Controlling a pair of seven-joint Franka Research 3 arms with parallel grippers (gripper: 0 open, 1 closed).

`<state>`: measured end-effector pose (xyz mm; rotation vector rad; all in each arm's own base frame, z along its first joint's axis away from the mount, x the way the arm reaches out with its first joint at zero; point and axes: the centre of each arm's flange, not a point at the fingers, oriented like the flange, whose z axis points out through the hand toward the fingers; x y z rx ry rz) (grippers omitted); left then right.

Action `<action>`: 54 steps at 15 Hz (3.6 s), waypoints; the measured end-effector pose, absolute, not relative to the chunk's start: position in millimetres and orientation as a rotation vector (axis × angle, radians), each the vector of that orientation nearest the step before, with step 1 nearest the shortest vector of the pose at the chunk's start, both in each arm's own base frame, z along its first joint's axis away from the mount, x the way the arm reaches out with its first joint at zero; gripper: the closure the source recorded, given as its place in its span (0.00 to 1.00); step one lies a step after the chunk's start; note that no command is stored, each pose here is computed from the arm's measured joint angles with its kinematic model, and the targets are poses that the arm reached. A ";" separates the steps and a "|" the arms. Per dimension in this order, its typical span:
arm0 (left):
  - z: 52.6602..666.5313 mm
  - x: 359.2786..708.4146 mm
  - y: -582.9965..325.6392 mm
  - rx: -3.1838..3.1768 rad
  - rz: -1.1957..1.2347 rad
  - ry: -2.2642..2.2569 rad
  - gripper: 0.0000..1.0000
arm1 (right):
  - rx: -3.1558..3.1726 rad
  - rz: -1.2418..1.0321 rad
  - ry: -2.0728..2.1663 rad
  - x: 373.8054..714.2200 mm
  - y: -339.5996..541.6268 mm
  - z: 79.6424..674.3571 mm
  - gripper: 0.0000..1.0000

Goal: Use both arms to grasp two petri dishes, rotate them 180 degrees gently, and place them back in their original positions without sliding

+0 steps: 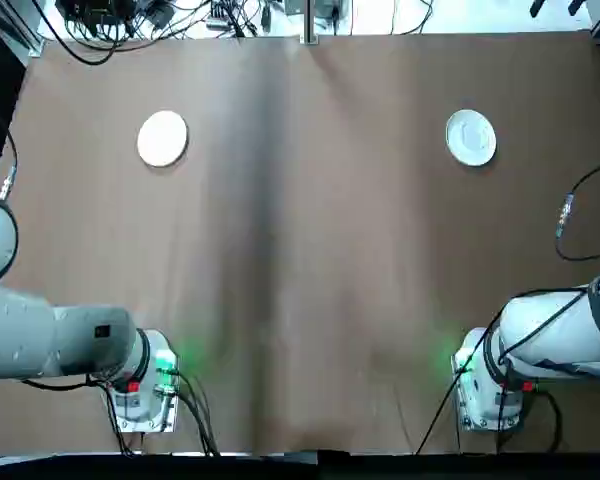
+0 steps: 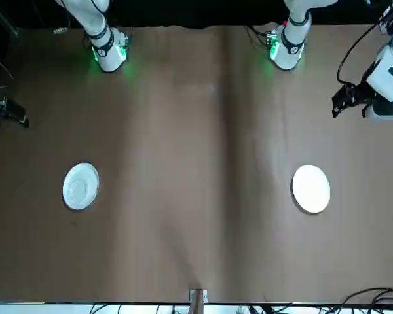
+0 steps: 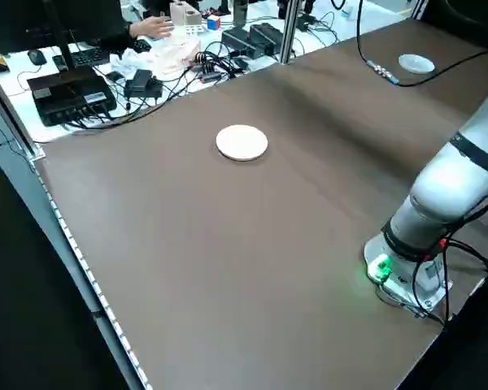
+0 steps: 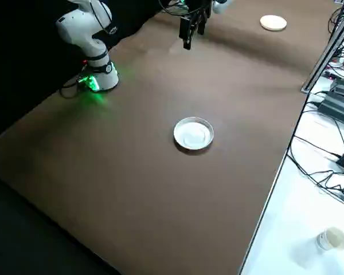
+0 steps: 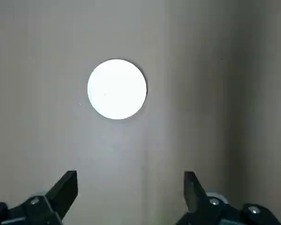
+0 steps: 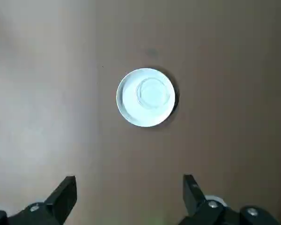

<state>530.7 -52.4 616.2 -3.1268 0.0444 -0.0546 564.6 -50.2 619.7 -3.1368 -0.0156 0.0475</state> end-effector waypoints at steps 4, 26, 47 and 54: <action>612.4 530.2 -52.2 -3.126 -0.042 0.044 0.00 | -3.137 0.050 -0.016 564.4 -50.2 619.5 0.00; 577.1 552.8 -37.1 -3.066 0.001 0.553 0.00 | -3.099 0.055 0.454 569.5 -57.8 611.2 0.00; 435.6 601.7 -4.8 -2.499 0.015 1.817 0.00 | -2.607 0.109 1.680 614.0 -83.9 529.1 0.00; 343.6 611.4 -3.3 -2.262 0.024 2.155 0.01 | -2.382 0.210 2.017 639.7 -109.6 429.8 0.00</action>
